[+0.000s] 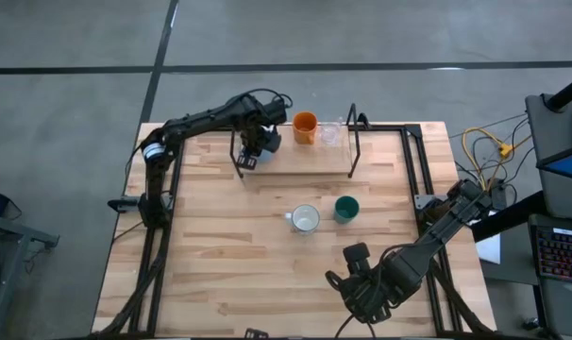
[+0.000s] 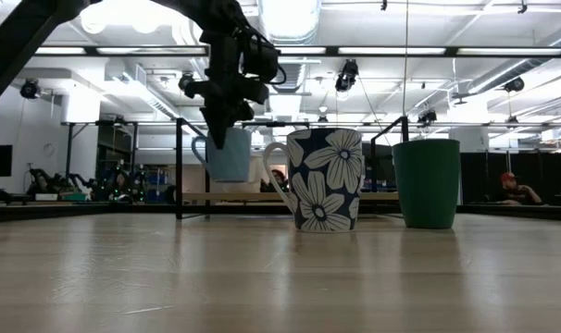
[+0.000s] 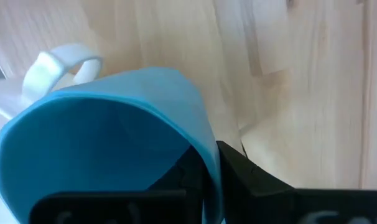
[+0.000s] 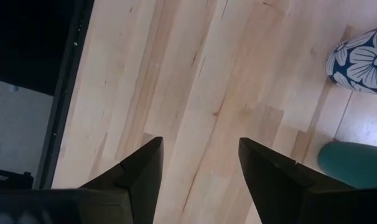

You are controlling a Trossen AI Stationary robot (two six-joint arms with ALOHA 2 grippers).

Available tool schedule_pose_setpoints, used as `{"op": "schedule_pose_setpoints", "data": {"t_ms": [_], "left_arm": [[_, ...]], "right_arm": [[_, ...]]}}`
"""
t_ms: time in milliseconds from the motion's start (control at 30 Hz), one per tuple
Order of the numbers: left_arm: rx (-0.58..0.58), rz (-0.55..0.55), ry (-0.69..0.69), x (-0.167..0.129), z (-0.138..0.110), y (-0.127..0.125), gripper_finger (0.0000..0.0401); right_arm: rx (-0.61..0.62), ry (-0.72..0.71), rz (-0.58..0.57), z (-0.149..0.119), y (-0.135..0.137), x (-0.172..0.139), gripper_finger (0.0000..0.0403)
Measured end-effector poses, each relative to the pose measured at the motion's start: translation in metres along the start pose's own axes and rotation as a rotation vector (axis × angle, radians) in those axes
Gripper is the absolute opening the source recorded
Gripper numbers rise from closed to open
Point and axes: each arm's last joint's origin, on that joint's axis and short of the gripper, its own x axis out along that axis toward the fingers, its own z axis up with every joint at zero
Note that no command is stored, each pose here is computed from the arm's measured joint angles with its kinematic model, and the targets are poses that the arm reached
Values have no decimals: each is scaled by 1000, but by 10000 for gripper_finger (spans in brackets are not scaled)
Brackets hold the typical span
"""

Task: Stack small to large cups/mugs on shelf
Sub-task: Put the blue mug on the shelf

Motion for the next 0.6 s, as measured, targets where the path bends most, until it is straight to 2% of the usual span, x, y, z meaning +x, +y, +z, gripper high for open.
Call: {"op": "schedule_pose_setpoints", "data": {"t_ms": [600], "left_arm": [[-108, -25, 4, 0, -2, -1, 20]], "right_arm": [[-1, 0, 0, 0, 0, 0, 203]]}}
